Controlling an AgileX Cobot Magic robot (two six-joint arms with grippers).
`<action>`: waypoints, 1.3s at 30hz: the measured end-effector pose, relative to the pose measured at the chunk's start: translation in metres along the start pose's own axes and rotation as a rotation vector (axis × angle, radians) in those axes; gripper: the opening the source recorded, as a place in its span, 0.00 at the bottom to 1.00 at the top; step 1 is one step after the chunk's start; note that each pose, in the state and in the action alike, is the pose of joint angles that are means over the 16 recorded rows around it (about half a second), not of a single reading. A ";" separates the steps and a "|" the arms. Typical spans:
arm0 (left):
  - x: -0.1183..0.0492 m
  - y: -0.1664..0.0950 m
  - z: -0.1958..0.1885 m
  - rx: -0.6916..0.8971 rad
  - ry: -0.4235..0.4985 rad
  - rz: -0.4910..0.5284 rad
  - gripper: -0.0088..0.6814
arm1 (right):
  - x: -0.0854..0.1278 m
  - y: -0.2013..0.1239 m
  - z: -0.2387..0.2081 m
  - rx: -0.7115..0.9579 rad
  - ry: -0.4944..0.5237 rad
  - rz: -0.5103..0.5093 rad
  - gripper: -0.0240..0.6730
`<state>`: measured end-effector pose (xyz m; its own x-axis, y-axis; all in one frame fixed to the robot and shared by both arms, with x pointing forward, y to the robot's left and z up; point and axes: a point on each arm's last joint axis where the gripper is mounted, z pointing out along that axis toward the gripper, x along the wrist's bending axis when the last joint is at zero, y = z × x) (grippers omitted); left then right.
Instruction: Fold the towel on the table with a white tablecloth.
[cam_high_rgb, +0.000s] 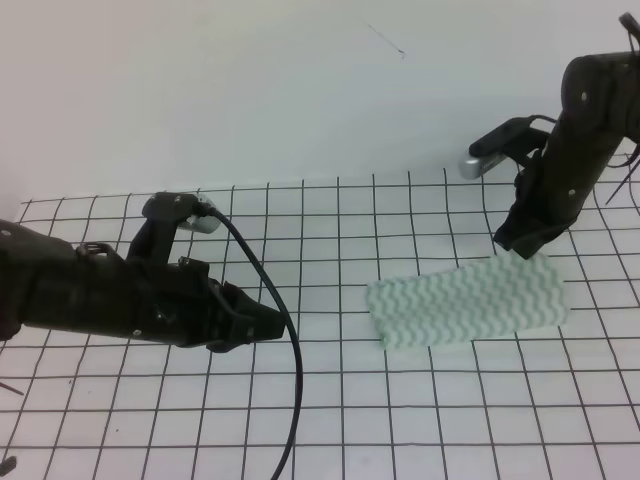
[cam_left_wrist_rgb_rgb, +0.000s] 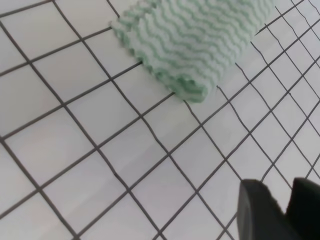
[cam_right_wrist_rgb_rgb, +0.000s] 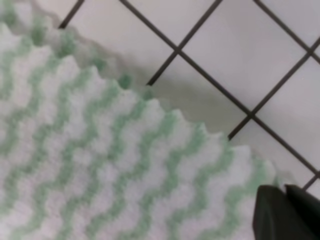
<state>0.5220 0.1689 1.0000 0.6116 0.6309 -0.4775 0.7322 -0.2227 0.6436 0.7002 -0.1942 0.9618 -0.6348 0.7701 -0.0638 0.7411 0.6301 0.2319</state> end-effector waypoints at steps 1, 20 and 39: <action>0.000 0.000 0.000 0.000 0.000 0.000 0.21 | 0.000 0.000 0.001 0.003 0.001 0.001 0.05; 0.004 0.003 0.000 -0.037 0.051 -0.054 0.21 | 0.029 0.012 -0.008 -0.060 0.128 -0.225 0.47; 0.008 0.005 0.000 -0.060 0.084 -0.071 0.21 | 0.115 0.051 0.026 -0.211 0.162 -0.658 0.42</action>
<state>0.5304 0.1730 0.9999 0.5296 0.7043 -0.4728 0.7519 -0.1319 0.6459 0.6709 -0.0705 0.9409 -0.9728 0.2017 -0.1137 0.1451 0.9138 0.3795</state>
